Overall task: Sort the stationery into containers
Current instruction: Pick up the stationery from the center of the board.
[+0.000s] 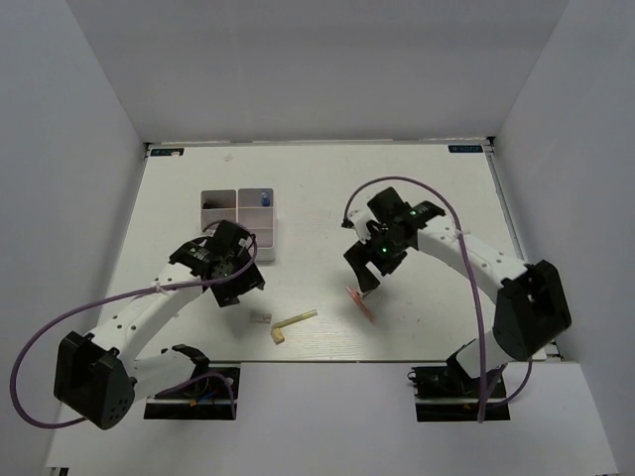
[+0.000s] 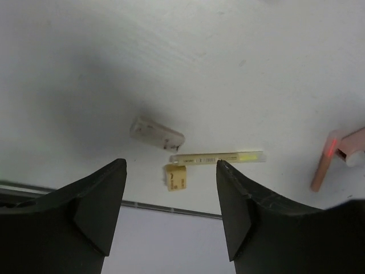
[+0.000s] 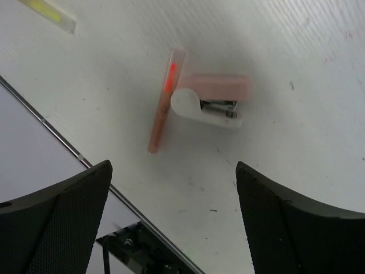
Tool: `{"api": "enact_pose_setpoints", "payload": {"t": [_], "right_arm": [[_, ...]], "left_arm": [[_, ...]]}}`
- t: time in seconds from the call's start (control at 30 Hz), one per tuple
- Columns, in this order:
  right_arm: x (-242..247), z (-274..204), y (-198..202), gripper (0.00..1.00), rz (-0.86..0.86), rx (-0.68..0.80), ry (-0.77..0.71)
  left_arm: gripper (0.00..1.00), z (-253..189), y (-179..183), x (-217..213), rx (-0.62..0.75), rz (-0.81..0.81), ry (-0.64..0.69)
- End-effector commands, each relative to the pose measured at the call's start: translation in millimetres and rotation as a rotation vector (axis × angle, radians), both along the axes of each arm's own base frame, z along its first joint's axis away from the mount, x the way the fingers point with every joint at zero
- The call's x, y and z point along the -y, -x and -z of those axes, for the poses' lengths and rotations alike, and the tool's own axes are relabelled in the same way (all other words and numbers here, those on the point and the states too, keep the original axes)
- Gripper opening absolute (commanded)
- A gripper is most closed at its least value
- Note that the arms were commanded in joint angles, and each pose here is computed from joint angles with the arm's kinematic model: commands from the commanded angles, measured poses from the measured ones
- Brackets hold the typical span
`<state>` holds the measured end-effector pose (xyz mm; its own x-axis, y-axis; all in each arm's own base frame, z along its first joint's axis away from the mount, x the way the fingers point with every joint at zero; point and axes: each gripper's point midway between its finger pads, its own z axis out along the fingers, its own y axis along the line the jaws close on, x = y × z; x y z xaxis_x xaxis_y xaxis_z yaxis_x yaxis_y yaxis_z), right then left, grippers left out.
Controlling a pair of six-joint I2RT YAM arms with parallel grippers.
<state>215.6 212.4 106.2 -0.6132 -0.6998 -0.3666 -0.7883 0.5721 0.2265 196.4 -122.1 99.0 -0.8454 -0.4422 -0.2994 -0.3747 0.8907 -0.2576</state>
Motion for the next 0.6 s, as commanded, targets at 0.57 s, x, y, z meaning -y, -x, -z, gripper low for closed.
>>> {"api": "enact_pose_setpoints", "payload": {"t": [0.57], "right_arm": [[30.4,-14.1,-16.0,0.82,0.136,0.236,-0.162]], "left_arm": [[0.65,67.9,12.9,14.1,-0.047,-0.649,-0.057]]}}
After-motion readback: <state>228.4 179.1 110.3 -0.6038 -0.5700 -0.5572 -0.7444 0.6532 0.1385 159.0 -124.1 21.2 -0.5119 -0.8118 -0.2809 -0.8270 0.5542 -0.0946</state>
